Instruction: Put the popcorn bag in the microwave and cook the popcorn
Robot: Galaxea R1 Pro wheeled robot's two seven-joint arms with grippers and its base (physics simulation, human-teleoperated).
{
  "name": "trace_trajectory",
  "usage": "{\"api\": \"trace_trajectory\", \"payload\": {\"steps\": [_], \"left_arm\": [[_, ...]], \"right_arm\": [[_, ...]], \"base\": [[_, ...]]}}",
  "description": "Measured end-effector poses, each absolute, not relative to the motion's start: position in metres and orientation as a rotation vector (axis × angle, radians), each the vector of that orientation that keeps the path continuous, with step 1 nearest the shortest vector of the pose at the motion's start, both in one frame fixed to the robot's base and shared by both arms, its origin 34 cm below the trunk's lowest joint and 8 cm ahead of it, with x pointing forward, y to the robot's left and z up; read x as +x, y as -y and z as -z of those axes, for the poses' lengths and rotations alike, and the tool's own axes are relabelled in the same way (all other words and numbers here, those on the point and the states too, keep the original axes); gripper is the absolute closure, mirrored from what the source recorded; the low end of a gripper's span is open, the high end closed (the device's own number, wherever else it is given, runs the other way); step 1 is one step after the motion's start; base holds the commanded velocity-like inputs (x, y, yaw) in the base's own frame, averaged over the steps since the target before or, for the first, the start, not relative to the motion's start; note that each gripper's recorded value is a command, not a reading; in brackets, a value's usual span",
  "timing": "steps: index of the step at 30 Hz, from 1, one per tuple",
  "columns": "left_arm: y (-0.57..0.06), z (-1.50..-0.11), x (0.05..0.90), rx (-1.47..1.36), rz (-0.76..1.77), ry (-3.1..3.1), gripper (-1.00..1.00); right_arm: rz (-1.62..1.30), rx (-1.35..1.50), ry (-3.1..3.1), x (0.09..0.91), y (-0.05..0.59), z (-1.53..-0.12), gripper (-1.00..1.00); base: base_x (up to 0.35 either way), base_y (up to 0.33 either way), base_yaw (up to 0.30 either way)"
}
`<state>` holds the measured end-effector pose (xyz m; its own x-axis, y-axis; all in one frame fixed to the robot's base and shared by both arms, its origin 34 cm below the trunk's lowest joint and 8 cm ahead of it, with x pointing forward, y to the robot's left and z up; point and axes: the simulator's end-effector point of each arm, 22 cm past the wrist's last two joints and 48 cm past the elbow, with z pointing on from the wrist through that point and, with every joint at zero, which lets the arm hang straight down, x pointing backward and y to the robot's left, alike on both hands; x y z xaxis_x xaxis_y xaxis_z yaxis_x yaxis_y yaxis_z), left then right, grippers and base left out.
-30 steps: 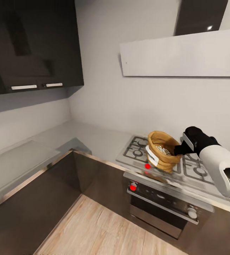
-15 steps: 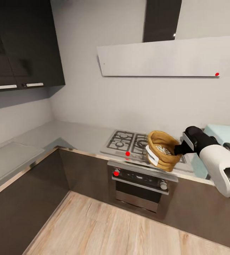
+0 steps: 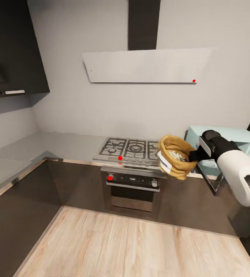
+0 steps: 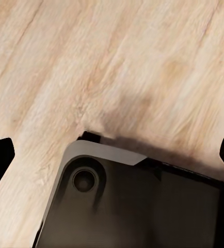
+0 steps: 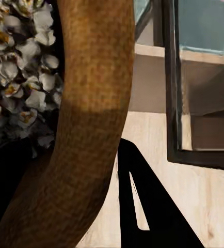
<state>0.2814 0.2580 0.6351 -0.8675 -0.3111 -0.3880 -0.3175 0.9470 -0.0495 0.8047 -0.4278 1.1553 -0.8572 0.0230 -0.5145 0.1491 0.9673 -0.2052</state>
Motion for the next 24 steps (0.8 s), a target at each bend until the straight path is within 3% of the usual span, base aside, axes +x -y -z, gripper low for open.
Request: {"api": "trace_trajectory", "payload": {"steps": [24], "left_arm": [[-0.256,-0.635,0.281,-0.456,-0.018,-2.702,-1.0]], "right_arm": [[0.306,0.099,-2.573,0.815,0.41,-1.175,1.0]], "base": [[-0.345,0.0,-0.3]]}}
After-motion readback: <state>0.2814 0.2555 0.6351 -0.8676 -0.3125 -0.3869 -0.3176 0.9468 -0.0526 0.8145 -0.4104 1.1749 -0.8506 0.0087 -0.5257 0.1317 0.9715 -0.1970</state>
